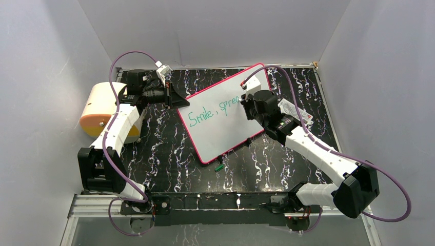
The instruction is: Write a sentence on the whiteboard
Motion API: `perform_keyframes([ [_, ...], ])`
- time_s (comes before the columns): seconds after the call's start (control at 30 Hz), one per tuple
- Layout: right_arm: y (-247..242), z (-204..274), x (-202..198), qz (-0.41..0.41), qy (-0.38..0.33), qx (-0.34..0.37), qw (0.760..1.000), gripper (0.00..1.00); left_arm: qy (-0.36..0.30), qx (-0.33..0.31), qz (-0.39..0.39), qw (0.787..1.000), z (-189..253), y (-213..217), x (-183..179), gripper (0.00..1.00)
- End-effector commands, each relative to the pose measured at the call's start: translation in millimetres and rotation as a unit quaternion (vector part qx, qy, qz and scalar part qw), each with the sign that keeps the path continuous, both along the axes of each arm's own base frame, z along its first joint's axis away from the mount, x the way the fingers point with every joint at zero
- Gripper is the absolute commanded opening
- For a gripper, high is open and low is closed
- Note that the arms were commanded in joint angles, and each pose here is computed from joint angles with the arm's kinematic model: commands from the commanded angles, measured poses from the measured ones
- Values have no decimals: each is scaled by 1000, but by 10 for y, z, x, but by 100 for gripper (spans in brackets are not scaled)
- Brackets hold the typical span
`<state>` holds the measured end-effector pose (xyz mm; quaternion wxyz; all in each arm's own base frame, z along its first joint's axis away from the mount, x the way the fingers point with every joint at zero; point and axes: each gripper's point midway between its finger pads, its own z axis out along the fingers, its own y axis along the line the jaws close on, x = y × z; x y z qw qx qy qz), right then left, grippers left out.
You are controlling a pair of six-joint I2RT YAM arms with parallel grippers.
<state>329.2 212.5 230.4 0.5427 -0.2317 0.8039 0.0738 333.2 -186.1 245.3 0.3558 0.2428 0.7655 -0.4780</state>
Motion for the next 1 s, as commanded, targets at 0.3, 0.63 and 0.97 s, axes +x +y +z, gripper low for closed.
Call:
perform_keyframes([
  [0.3, 62, 310, 121, 0, -45, 26, 999, 0, 43, 24, 4, 999, -313, 11, -57, 0],
  [0.63, 13, 124, 27, 2, -18, 13, 1000, 0, 44, 24, 4, 999, -312, 11, -58, 0],
  [0.97, -53, 10, -51, -2, -1, 5, 1000, 0, 44, 24, 5, 999, -313, 12, -55, 0],
])
